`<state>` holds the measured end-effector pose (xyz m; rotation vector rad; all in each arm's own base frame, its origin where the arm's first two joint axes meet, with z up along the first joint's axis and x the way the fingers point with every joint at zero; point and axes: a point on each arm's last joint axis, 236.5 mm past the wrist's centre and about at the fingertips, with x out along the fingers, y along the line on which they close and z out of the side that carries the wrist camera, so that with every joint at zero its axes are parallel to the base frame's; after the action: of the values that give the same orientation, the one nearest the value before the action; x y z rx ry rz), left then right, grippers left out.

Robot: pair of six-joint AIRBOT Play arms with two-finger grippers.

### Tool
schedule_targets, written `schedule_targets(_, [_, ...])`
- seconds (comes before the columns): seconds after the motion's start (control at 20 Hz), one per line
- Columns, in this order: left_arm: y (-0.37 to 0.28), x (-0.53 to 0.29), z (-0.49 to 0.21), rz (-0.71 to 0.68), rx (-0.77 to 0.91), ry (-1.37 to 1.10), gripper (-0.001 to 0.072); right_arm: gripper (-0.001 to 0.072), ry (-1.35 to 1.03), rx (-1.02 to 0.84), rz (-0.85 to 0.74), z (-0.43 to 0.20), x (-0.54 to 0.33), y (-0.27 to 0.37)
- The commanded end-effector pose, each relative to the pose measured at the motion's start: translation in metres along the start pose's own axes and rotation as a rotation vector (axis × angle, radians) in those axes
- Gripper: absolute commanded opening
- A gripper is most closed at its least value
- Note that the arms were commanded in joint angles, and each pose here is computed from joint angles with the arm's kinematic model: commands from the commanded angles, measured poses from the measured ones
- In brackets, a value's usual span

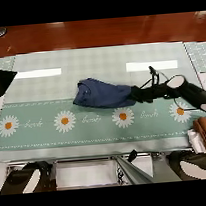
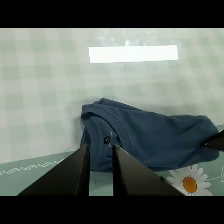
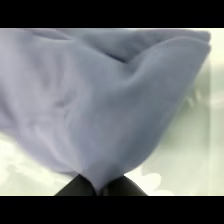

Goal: Fold the shirts.

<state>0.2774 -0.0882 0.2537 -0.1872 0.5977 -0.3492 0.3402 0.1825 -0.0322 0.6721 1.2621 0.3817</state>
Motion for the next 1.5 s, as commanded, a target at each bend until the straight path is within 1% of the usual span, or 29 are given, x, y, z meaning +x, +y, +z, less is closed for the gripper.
schedule_targets(0.0, [0.007,0.012,0.01,0.009,0.017,-0.023,0.0191,0.002,-0.105,-0.109,-0.03,0.04,-0.088,0.026])
schedule_targets(0.15, [0.019,0.032,0.027,0.028,0.068,-0.065,0.0191,0.002,-0.279,-0.091,-0.079,0.064,-0.195,0.039])
schedule_targets(0.3, [0.03,0.057,0.025,0.036,0.076,-0.028,0.0191,0.002,-0.397,0.008,-0.199,0.056,-0.281,0.015])
schedule_targets(0.45, [0.04,0.079,0.016,0.04,0.054,0.029,0.0191,0.002,-0.402,0.153,-0.414,0.017,-0.343,-0.035])
schedule_targets(0.65, [0.053,0.105,0.009,0.049,0.028,0.069,0.0189,0.002,-0.399,0.37,-0.803,-0.048,-0.432,-0.104])
schedule_targets(0.7, [0.056,0.111,0.007,0.05,0.022,0.081,0.0188,0.002,-0.43,0.422,-0.871,-0.059,-0.451,-0.113])
schedule_targets(0.8, [0.061,0.123,0.001,0.053,0.011,0.108,0.0187,0.002,-0.457,0.515,-0.956,-0.079,-0.472,-0.125])
schedule_targets(1.1, [0.07,0.14,-0.005,0.06,0.028,0.131,0.0187,0.002,-0.43,0.661,-1.029,-0.108,-0.484,-0.15])
schedule_targets(1.3, [0.083,0.143,0.015,0.1,0.035,0.048,0.0187,0.002,-0.361,0.812,-1.088,-0.144,-0.486,-0.174])
schedule_targets(1.45, [0.105,0.138,0.041,0.174,0.053,-0.056,0.0187,0.002,-0.286,0.919,-1.099,-0.176,-0.481,-0.192])
